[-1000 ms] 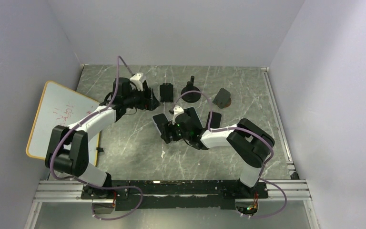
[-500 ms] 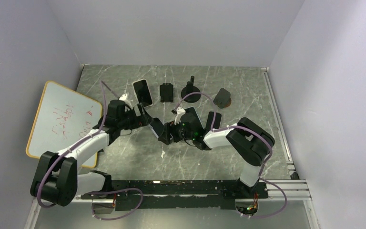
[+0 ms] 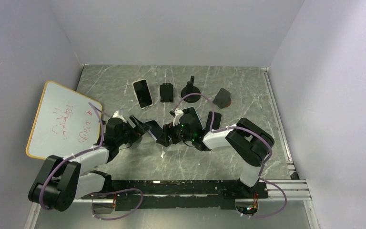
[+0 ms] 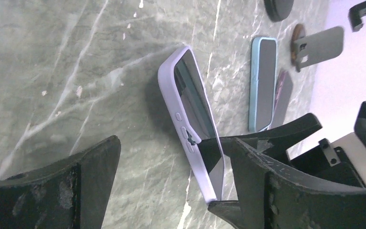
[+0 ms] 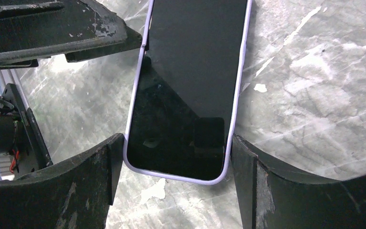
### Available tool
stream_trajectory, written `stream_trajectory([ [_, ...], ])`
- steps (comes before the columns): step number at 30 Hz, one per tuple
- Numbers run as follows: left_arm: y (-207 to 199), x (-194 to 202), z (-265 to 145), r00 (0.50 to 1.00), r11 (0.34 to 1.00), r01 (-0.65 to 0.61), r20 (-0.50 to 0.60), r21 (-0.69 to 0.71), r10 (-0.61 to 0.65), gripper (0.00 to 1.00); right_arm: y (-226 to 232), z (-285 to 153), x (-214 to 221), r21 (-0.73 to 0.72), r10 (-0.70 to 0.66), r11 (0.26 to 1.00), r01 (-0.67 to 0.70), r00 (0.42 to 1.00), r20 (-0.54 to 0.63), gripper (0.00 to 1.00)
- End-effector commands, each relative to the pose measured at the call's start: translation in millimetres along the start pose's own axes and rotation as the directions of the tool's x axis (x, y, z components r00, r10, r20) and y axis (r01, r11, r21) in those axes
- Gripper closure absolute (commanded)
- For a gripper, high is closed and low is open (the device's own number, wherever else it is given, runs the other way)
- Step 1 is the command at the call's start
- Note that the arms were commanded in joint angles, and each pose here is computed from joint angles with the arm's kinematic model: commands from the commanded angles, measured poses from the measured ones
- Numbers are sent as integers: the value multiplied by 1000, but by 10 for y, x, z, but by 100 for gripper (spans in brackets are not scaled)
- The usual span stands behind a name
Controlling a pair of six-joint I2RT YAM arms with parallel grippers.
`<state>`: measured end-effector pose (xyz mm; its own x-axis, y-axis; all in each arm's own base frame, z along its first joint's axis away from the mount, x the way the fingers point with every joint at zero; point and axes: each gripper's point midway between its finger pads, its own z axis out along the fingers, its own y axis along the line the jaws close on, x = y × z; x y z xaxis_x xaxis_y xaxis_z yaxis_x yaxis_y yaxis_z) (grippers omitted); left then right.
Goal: Place the phone on the phone stand
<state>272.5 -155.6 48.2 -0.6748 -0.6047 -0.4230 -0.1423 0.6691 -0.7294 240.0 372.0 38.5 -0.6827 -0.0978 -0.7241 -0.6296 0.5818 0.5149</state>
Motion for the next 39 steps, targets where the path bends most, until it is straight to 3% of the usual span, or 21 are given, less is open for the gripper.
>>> stream_trajectory([
  [1, -188, -244, -71, 977, 985, 121, 160, 126, -140, 14, 246, 3, -228, -82, -46, 995, 52, 996, 73, 53],
  [7, -121, -269, -11, 971, 984, 141, 180, 109, -159, 30, 283, -2, -221, -101, -57, 993, 64, 996, 71, 56],
  [14, -120, -332, 145, 969, 982, 145, 182, 124, -166, 32, 288, -9, -200, -107, -60, 992, 67, 996, 66, 58],
  [25, -105, -391, 294, 967, 981, 139, 194, 137, -164, 50, 329, -11, -167, -137, -70, 988, 78, 996, 57, 59],
  [34, -243, -438, 357, 971, 974, 128, 178, 186, -162, 95, 332, 10, -144, -146, -71, 986, 78, 996, 53, 58],
  [36, -291, -437, 369, 975, 973, 109, 170, 205, -145, 95, 323, 9, -147, -141, -75, 987, 82, 996, 56, 51],
  [39, -467, -490, 392, 983, 964, 36, 163, 265, -82, 95, 277, -33, -227, -109, -86, 990, 94, 993, 79, 17],
])
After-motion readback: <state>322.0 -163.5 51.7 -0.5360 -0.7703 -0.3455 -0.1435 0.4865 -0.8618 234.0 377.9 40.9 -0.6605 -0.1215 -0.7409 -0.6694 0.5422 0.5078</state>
